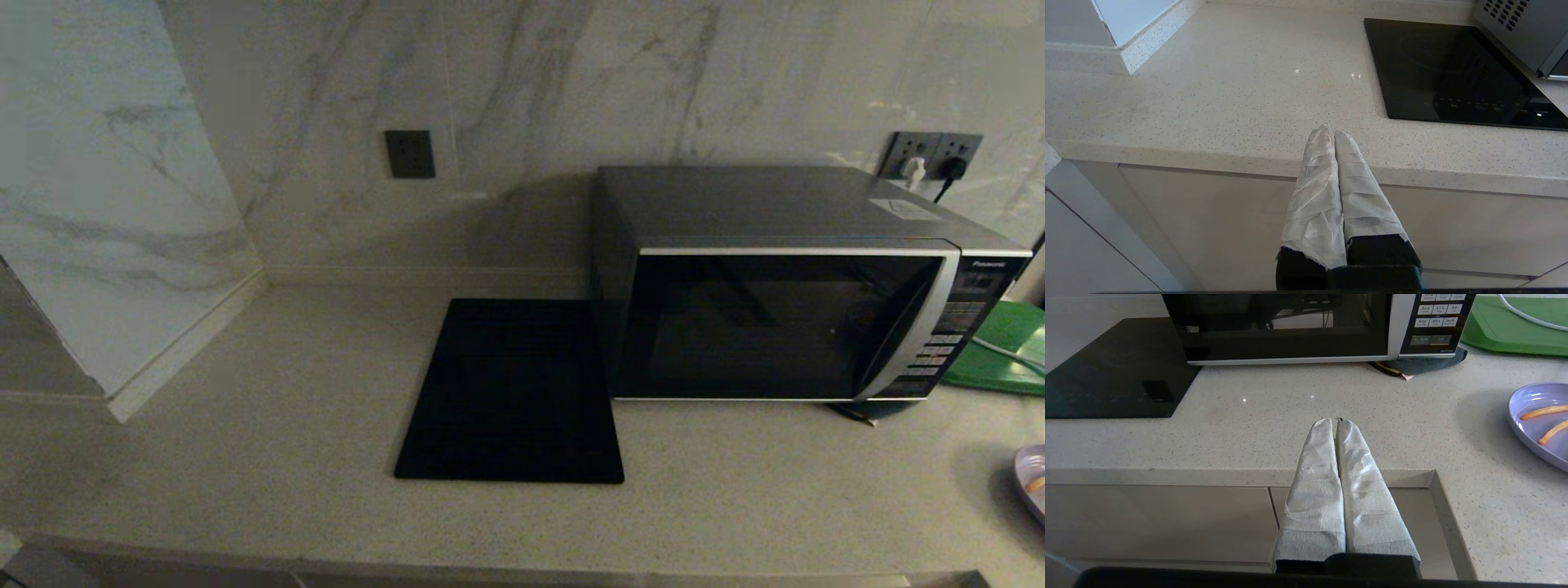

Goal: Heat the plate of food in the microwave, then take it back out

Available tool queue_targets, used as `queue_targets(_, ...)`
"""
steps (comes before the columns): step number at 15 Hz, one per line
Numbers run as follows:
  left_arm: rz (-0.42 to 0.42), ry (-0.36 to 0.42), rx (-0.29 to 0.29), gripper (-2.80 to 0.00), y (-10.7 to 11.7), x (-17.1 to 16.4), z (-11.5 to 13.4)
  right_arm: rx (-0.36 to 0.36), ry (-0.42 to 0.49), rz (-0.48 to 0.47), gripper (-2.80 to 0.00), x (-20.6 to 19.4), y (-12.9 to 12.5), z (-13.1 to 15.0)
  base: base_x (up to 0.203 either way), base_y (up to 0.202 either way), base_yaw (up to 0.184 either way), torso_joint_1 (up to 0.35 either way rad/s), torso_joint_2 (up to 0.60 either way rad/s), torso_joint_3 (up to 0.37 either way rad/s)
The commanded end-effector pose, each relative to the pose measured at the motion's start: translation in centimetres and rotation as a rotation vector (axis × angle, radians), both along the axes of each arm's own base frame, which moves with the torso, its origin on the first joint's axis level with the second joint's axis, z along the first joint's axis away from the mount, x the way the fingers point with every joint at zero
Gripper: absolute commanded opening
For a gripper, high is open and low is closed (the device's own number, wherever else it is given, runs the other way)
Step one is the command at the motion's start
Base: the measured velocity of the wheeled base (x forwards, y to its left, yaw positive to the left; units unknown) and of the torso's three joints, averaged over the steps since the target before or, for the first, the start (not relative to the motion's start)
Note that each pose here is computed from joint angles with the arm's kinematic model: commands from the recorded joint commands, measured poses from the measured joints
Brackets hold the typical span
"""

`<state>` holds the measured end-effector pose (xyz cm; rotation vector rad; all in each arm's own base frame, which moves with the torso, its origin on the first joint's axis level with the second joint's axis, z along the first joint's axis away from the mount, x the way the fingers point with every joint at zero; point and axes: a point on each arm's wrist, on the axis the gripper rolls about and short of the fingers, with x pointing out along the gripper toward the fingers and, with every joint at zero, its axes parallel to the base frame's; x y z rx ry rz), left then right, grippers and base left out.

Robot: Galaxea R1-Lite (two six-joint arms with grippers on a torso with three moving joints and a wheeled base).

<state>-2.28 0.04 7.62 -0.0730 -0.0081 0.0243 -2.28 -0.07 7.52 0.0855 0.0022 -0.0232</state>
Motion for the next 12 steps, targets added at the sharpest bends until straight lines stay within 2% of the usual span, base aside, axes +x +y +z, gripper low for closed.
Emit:
queue_targets(1, 0.0, 0.0, -0.001, -2.8, 0.0, 0.0, 0.01, 0.0, 0.001, 0.0, -2.8, 0.01, 0.0, -0.04, 0.0, 0.0, 0.0, 0.0, 0.0, 0.0)
queue_targets(12, 0.0, 0.001, -0.001, -2.8, 0.0, 0.01, 0.01, 0.008, 0.001, -0.011, -2.8, 0.01, -0.03, -0.04, 0.0, 0.0, 0.0, 0.0, 0.0, 0.0)
